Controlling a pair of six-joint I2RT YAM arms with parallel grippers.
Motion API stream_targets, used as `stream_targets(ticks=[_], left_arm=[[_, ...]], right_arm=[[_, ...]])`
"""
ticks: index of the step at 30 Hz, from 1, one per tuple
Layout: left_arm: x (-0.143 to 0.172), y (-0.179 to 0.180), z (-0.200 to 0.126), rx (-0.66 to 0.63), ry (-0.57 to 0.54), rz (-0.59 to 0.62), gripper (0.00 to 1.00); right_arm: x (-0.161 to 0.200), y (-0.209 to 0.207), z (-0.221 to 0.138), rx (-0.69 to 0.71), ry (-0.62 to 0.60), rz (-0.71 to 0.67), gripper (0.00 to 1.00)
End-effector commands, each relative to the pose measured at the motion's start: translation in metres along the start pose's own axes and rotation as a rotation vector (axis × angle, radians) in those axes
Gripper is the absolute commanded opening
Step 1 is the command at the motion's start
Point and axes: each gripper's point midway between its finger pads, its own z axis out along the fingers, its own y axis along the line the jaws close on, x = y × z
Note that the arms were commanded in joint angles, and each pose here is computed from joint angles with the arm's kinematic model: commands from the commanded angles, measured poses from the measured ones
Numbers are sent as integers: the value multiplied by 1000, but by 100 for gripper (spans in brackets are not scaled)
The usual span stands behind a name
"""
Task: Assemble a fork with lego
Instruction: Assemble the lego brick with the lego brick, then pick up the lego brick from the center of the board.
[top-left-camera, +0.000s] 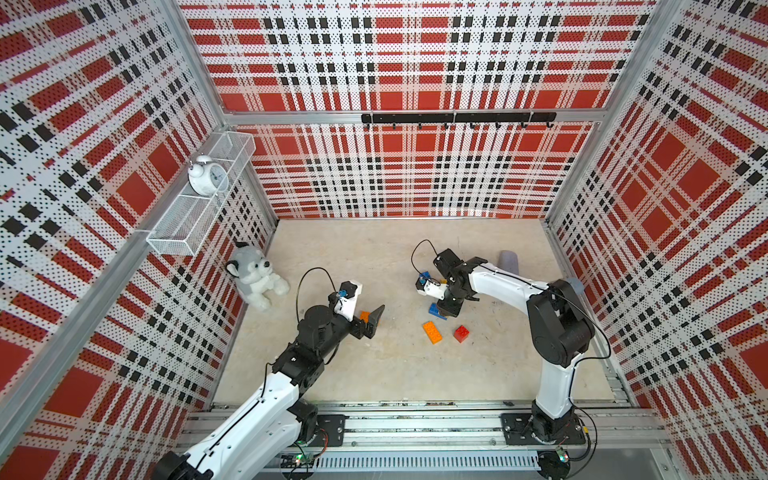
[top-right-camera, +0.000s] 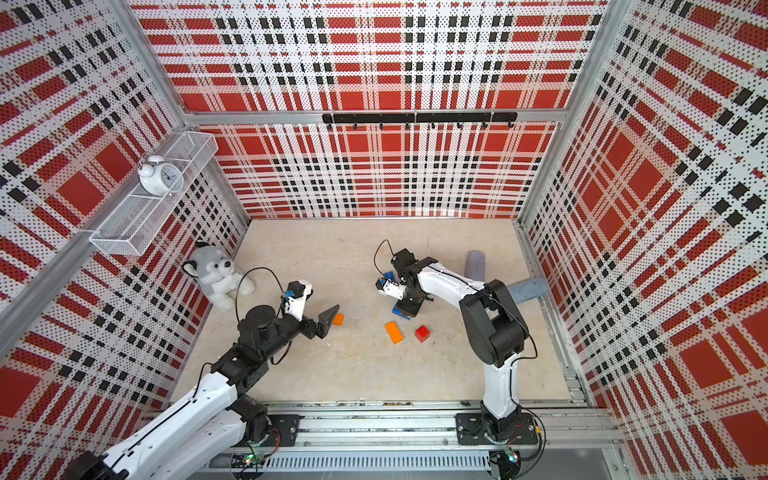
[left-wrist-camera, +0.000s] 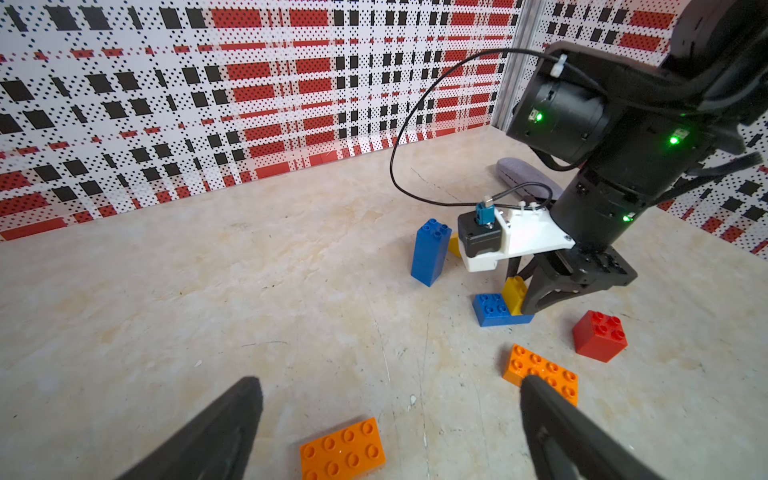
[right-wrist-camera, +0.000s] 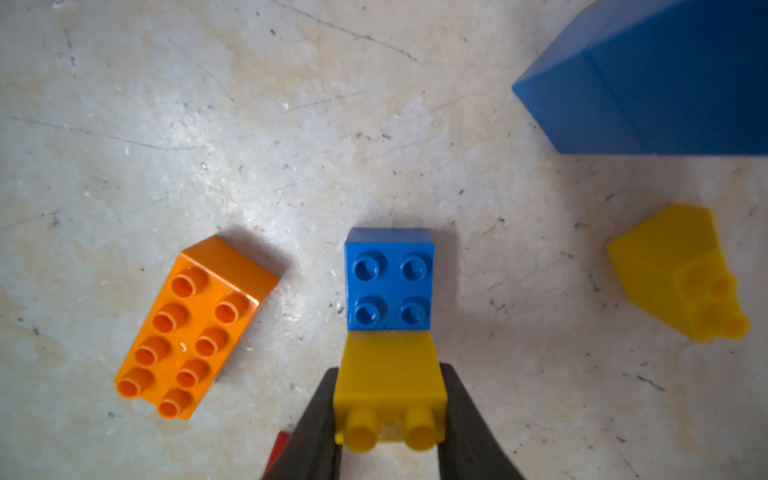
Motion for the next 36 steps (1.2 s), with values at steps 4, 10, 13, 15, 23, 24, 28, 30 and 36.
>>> stream_targets(ticks=[4, 10, 13, 15, 23, 24, 28, 30, 36], left_arm=[[-2, -5, 1, 24, -4, 18, 98], [-5, -5, 0, 26, -12, 18, 98], [-6, -5, 0, 24, -14, 18, 98], [-7, -5, -2, 24, -22, 20, 98], [-11, -5, -5, 17, -37, 24, 98], [-11, -4, -5, 16, -38, 23, 98], [-14, -4, -7, 11, -48, 25, 98], [-14, -3, -7, 8, -50, 25, 98], [-14, -2, -7, 3, -49, 29, 98]], right_arm=[[53, 19, 54, -82, 225, 11, 19], [21, 2, 6, -10, 76, 37, 25], [11, -3, -11, 15, 36, 49, 30], [7, -6, -18, 26, 12, 61, 38], [-9, -10, -41, 58, -97, 108, 57], [-10, -9, -43, 55, -109, 108, 58], [-26, -2, -42, 40, -153, 97, 60], [-30, 1, -35, 45, -122, 80, 62], [-33, -4, -17, 61, -45, 78, 61]])
